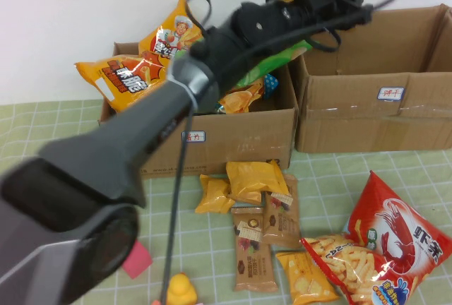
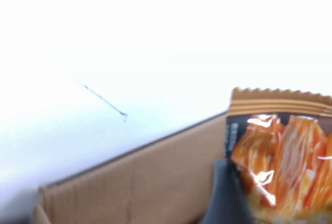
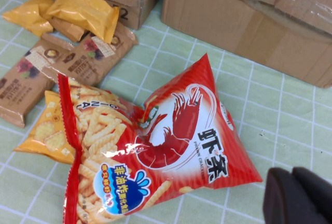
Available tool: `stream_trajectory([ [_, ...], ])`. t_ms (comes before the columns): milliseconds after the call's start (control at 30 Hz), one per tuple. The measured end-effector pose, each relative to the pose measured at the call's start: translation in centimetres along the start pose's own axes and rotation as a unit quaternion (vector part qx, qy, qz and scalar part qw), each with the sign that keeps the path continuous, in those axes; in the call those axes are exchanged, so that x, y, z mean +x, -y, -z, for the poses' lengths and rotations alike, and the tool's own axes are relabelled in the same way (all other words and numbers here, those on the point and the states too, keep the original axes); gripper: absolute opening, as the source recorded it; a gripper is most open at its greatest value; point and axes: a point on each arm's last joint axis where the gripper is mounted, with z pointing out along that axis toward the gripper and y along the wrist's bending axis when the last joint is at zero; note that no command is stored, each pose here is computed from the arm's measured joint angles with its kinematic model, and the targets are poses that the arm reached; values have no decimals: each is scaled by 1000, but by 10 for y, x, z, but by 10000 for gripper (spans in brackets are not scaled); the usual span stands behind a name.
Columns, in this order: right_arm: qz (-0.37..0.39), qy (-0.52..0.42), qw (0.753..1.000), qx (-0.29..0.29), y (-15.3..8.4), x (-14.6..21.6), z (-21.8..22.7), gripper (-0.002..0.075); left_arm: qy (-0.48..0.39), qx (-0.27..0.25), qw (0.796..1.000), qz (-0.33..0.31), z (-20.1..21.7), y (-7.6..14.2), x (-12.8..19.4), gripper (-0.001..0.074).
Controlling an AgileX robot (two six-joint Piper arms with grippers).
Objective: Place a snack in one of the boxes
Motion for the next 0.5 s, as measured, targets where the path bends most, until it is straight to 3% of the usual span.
stream_trajectory([
  [133, 1, 0, 1000, 0, 0, 0, 0, 11, 9, 8, 999, -31, -18, -4, 14, 608],
  [233, 1, 0, 1000, 0, 0, 0, 0, 11, -5, 29, 998, -61, -24, -1, 21, 657],
  [367, 3, -1, 1000, 1, 0, 0, 0, 11, -20, 48, 991, -122, -21, 7, 17, 614],
  [500, 5, -2, 1000, 2, 0, 0, 0, 11, -58, 51, 971, -225, -7, 14, 0, 456],
])
